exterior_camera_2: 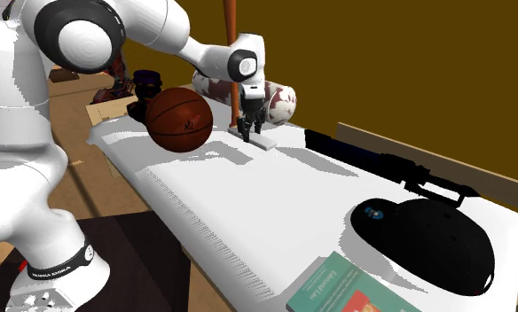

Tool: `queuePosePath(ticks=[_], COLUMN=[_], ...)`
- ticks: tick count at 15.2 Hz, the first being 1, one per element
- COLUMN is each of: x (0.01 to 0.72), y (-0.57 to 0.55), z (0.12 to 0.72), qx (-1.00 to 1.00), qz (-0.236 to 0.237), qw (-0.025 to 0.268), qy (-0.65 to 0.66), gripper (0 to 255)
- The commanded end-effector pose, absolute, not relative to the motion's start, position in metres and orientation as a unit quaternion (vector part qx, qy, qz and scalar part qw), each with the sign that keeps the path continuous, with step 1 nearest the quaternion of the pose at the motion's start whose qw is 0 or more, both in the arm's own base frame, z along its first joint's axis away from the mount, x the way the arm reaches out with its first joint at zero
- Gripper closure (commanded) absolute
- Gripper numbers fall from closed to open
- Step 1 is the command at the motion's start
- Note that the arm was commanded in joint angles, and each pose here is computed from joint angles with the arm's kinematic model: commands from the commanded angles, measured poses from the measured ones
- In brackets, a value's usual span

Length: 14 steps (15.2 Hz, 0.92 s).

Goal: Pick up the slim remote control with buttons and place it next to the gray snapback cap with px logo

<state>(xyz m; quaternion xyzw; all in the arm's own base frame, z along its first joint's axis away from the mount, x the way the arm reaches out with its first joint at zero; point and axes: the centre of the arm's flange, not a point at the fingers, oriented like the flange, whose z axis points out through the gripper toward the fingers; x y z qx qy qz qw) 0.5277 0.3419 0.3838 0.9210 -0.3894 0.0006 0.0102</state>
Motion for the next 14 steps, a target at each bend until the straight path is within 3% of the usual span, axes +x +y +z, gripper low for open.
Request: queuePosePath(ticks=[1,14], x=[0.528,0.528], y=[0.342,0.342], z=[0.394,0.463], qx=[0.921,0.921], qz=[0.001,0.001], qw=[0.010,0.010], qy=[-0.389,-0.389], gripper=[255,255])
